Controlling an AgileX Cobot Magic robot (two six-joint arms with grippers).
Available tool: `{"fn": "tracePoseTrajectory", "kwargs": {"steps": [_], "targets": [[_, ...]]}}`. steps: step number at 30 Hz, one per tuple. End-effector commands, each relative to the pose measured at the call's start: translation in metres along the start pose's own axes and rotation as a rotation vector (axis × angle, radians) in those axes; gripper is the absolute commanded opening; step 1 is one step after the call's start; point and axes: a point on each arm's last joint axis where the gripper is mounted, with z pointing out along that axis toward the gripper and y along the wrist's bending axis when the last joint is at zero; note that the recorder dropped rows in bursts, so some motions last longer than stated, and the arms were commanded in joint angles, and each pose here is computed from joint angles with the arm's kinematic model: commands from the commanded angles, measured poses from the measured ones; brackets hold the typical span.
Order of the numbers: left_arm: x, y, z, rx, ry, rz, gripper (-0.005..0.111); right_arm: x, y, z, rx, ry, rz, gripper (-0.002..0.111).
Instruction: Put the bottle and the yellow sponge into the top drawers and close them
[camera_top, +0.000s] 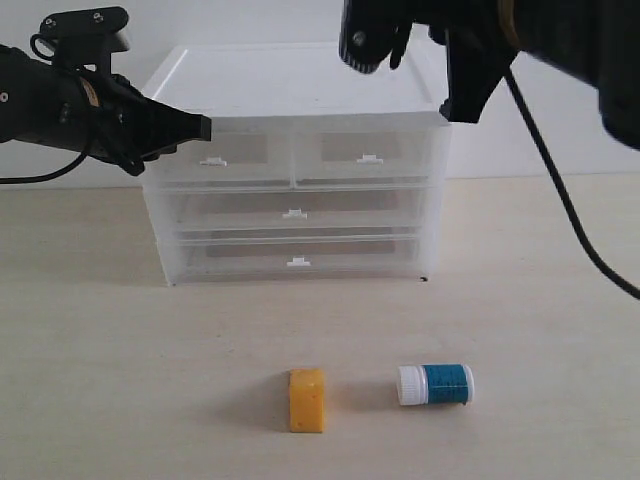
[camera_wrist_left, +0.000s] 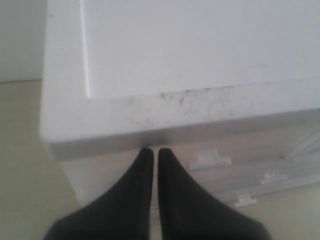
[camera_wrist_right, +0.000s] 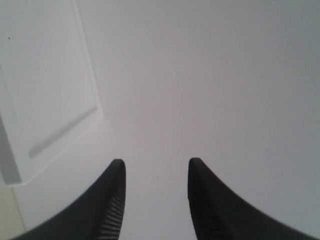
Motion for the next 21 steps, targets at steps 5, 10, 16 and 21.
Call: {"fn": "tracePoseTrajectory", "kwargs": {"steps": [5, 10, 16, 21], "targets": [[-0.005, -0.001, 0.006, 0.021, -0.067, -0.003, 0.004, -0.019, 0.026, 0.004, -0.016, 0.075, -0.254, 0.036], [-0.005, -0.001, 0.006, 0.022, -0.069, -0.003, 0.004, -0.022, 0.054, 0.02, -0.05, 0.137, -0.179, 0.036], [-0.004, -0.001, 0.006, 0.019, -0.061, -0.003, 0.004, -0.02, 0.087, 0.04, -0.11, 0.179, -0.171, 0.036], [-0.005, -0.001, 0.006, 0.021, -0.068, -0.003, 0.004, -0.007, 0.098, 0.055, -0.131, 0.224, -0.042, 0.036]]}}
